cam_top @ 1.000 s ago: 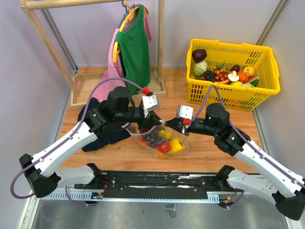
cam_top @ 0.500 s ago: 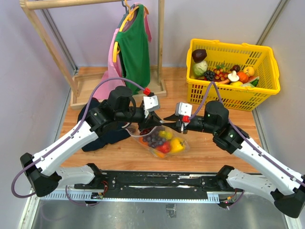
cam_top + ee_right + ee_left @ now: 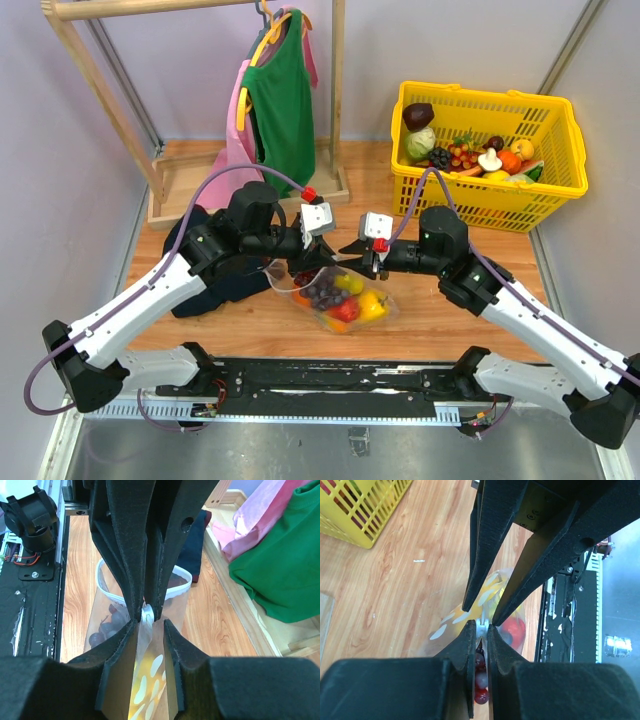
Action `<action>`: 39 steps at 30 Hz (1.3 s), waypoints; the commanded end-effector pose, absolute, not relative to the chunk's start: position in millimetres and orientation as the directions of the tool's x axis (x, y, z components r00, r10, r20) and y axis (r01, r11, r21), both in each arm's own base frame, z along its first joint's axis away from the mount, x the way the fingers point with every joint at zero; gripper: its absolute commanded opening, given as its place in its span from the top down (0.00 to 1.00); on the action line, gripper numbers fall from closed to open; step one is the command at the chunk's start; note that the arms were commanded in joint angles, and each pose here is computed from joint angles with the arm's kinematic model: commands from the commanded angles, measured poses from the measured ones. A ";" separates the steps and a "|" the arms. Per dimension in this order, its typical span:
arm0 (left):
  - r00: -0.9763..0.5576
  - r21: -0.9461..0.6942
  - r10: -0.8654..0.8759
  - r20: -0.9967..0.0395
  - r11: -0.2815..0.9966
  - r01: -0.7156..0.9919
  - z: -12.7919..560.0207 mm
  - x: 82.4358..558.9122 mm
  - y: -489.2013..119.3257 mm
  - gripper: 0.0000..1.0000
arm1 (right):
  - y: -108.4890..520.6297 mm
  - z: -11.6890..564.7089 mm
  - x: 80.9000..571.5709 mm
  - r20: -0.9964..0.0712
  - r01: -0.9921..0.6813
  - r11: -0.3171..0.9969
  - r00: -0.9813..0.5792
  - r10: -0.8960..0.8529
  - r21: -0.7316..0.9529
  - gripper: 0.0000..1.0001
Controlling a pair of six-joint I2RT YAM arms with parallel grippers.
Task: Place the food in the zip-top bag and seal the zipper
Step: Zip the zipper food storage bag at the center of the board.
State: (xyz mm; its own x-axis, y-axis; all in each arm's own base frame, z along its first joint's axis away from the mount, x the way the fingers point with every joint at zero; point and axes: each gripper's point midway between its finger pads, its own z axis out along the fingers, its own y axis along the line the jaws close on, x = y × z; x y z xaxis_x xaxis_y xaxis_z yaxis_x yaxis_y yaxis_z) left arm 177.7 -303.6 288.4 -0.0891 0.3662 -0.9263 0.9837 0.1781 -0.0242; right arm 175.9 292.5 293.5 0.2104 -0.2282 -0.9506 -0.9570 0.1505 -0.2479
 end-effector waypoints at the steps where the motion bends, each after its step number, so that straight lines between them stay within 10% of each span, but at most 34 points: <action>1: -0.040 0.002 0.308 -0.951 0.135 0.991 307.9 173.5 -311.2 1.00 | 294.4 291.2 177.4 -0.949 -0.964 0.127 0.196 -0.245 -0.232 0.71; 22: -0.041 -0.003 0.304 -0.952 0.126 0.992 307.3 172.2 -312.4 1.00 | 295.8 287.2 178.6 -0.952 -0.969 0.133 0.169 -0.253 -0.208 0.66; 30: -0.055 -0.015 0.315 -0.947 0.129 0.992 302.0 171.8 -311.7 1.00 | 296.9 285.0 187.7 -0.952 -0.964 0.169 0.155 -0.264 -0.204 0.99; 39: -0.086 -0.021 0.358 -0.930 0.181 0.983 289.0 175.7 -303.1 0.99 | 286.3 295.9 185.1 -0.951 -0.945 0.208 0.201 -0.234 -0.251 0.99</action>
State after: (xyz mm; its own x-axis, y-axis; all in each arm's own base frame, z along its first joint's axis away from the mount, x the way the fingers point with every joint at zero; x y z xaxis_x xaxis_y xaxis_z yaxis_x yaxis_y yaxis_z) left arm 177.3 -305.8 291.0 -0.0800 0.3541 -0.9318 0.9855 0.1686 -0.0205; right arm 179.3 293.9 274.3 0.1426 -0.2868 -0.9473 -0.9698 0.1506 -0.1916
